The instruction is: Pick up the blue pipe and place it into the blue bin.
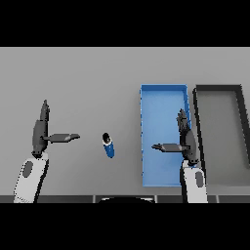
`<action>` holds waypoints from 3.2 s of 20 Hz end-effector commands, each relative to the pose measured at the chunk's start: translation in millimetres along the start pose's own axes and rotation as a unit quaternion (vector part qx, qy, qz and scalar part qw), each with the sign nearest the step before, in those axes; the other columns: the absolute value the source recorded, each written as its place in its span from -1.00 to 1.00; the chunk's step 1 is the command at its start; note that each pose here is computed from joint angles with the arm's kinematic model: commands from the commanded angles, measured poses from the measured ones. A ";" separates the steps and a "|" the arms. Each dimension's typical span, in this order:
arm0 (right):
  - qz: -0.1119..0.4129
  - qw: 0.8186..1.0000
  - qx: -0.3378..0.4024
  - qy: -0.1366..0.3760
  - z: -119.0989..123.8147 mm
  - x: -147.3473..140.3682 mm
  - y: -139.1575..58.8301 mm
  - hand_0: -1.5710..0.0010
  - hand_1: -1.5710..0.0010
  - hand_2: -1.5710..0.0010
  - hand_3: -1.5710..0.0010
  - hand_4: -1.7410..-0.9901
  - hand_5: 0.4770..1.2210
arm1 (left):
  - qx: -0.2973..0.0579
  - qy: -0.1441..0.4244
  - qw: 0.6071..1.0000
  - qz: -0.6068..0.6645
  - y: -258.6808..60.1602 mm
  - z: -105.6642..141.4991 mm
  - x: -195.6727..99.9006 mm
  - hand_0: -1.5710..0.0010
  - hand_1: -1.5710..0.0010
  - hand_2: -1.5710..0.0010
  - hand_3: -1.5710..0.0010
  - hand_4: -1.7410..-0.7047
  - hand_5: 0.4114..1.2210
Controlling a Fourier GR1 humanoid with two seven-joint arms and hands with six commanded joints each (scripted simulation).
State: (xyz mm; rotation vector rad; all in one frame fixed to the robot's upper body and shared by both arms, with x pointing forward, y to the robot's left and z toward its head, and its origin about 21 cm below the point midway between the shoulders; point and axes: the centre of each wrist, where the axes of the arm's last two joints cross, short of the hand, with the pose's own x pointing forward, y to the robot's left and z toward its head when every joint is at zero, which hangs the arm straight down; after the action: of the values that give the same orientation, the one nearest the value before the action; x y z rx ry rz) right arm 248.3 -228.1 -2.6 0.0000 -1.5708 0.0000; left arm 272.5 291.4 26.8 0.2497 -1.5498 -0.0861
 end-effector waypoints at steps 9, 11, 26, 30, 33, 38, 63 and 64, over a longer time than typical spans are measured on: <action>0.143 0.986 0.060 -0.055 12.5 11.7 -11.5 1.00 1.00 1.00 1.00 0.45 -0.70 | -0.150 -0.031 0.985 -0.073 30.9 4.6 2.3 1.00 1.00 1.00 1.00 0.49 -0.54; 0.164 0.982 0.074 -0.057 16.9 13.1 -11.6 1.00 1.00 1.00 1.00 0.46 -0.70 | -0.178 -0.035 0.979 -0.088 32.2 2.7 2.4 1.00 1.00 1.00 1.00 0.49 -0.54; 0.166 0.981 0.084 -0.054 20.6 19.2 -12.4 1.00 1.00 1.00 1.00 0.39 -0.74 | -0.395 -0.008 0.910 -0.126 -22.9 53.5 16.4 1.00 1.00 1.00 1.00 0.28 -0.85; 0.164 0.982 0.085 -0.050 19.7 23.1 -11.2 1.00 1.00 1.00 1.00 0.41 -0.75 | -0.421 -0.022 0.899 -0.122 -43.2 57.8 12.9 1.00 1.00 1.00 1.00 0.19 -0.85; 0.155 0.983 0.086 -0.047 19.8 21.9 -6.6 1.00 1.00 1.00 1.00 0.41 -0.78 | -0.422 -0.042 0.899 -0.104 -69.7 53.1 10.0 1.00 1.00 1.00 1.00 0.14 -0.82; 0.149 0.984 0.080 -0.050 22.9 20.3 -12.1 1.00 1.00 1.00 1.00 0.42 -0.80 | -0.407 -0.033 0.909 -0.083 -96.3 43.2 -4.4 1.00 1.00 1.00 1.00 0.19 -0.80; 0.165 0.982 0.077 -0.042 20.7 19.4 -13.3 1.00 1.00 1.00 1.00 0.53 -0.79 | -0.412 -0.086 0.907 0.028 -164.1 48.2 -14.1 -0.87 -0.90 -0.91 -0.90 -0.54 0.93; 0.169 0.982 0.076 -0.044 22.7 19.4 -14.5 1.00 1.00 1.00 1.00 0.55 -0.79 | -0.410 -0.098 0.906 0.037 -164.0 46.1 -8.4 -0.90 -0.92 -0.93 -0.92 -0.52 0.94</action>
State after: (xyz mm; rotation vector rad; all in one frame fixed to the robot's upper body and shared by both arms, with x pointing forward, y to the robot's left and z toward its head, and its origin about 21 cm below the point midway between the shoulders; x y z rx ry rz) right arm 225.6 -242.8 16.7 -0.1477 -1.6392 0.3916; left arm 243.3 129.0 -16.1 -0.5035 -1.5912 -0.7041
